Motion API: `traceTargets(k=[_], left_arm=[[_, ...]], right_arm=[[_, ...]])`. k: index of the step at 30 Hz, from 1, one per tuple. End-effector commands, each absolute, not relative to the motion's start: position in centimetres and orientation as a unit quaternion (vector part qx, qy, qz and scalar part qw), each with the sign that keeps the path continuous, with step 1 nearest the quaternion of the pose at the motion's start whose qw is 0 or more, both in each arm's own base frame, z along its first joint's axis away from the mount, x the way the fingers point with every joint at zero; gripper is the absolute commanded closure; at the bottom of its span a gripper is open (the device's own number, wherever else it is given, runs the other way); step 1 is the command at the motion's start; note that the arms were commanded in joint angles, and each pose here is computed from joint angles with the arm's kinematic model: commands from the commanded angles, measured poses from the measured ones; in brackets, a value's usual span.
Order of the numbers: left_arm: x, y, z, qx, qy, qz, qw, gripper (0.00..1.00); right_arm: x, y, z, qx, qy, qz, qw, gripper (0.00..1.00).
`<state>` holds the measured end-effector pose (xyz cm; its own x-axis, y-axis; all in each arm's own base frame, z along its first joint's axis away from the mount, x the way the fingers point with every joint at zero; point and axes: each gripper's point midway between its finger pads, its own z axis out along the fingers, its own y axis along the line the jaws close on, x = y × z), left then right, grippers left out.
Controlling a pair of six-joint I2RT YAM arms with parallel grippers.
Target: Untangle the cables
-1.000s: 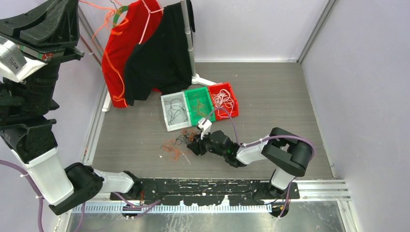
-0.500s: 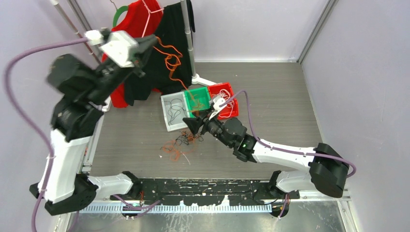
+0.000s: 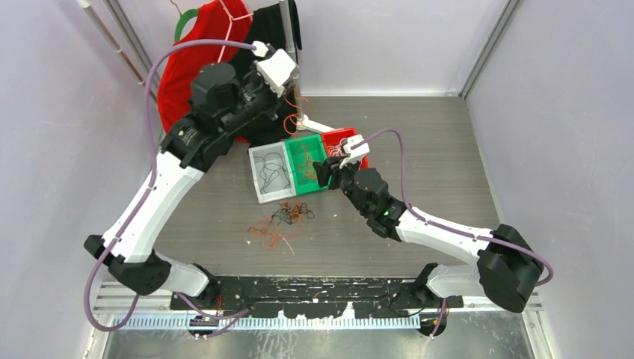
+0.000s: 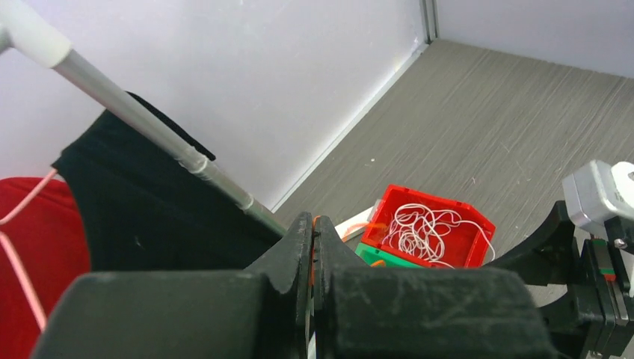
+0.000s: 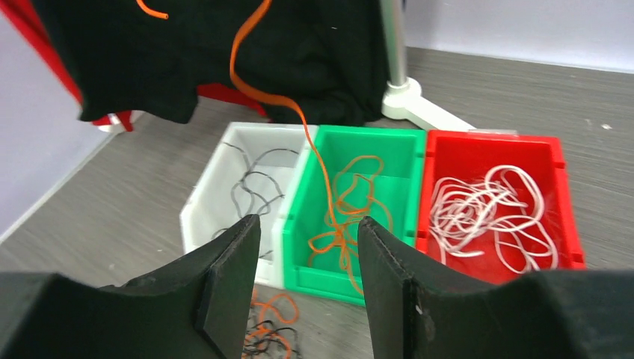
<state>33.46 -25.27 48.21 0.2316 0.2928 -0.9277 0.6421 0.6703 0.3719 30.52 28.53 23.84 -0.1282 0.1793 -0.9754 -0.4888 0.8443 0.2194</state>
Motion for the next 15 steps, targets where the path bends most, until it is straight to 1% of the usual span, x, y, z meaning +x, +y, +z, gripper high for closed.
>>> traceTargets(k=[1, 8, 15], left_arm=[[35.1, -26.2, 50.2, 0.371, 0.581, -0.12, 0.715, 1.0], [38.5, -27.6, 47.1, 0.398, 0.587, -0.077, 0.701, 1.0], [40.7, -27.7, 42.9, 0.435, 0.597, -0.025, 0.674, 1.0]], right_arm=[[31.3, 27.8, 23.3, -0.113, 0.711, 0.256, 0.645, 0.45], [31.4, 26.4, 22.1, -0.099, 0.716, 0.253, 0.643, 0.46], [31.1, 24.8, 21.8, -0.088, 0.719, 0.245, 0.644, 0.49]])
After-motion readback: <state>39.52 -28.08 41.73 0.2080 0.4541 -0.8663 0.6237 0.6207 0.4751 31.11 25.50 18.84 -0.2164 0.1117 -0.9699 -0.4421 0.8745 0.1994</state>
